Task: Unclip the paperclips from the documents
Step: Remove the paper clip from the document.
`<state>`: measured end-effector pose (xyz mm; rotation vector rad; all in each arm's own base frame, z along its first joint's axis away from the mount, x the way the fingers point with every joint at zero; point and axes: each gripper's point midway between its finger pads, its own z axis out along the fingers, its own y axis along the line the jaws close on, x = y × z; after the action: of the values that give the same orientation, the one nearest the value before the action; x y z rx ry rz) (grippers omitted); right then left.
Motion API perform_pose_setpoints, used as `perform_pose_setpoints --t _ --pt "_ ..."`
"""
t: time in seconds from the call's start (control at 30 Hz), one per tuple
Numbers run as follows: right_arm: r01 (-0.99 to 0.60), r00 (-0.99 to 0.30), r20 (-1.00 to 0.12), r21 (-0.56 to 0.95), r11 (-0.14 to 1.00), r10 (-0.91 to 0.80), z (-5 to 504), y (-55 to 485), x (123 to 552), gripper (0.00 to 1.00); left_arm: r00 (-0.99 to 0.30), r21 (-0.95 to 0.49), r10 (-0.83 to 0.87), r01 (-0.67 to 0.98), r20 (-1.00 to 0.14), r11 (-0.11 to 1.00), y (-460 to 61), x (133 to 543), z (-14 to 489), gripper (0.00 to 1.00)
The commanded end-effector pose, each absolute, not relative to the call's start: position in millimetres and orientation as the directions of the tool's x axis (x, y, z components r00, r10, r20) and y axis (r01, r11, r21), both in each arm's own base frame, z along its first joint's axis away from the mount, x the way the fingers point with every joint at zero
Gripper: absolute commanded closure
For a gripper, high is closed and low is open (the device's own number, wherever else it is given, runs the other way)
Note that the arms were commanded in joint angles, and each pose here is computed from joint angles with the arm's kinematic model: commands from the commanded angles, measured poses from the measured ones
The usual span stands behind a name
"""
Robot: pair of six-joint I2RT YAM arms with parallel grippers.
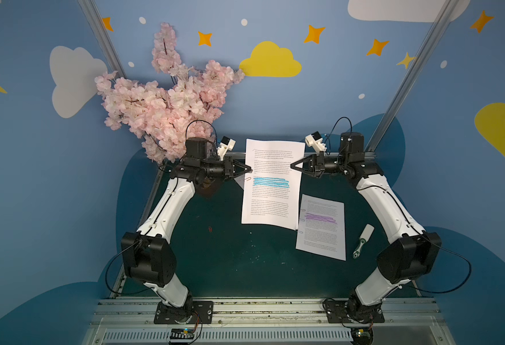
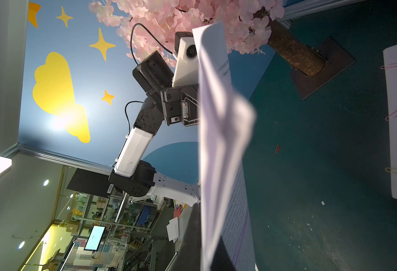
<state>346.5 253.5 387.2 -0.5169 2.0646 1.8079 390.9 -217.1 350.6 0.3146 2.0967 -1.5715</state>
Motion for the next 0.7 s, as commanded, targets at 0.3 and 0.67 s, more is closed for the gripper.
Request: perform_pose_setpoints --t 0.3,0.67 --pt "-0.506 -0.862 -0.503 0.854 0.118 -0.056 390 250 341 1.00 -0.831 -0.802 -0.127 0.466 -0.542 0.374 -204 400 348 0.97" --pt "-0.515 -0.857 -0.513 0.847 0.130 -0.051 389 246 340 1.00 -0.835 -0.817 -0.164 0.441 -0.525 0.373 -190 395 344 0.97"
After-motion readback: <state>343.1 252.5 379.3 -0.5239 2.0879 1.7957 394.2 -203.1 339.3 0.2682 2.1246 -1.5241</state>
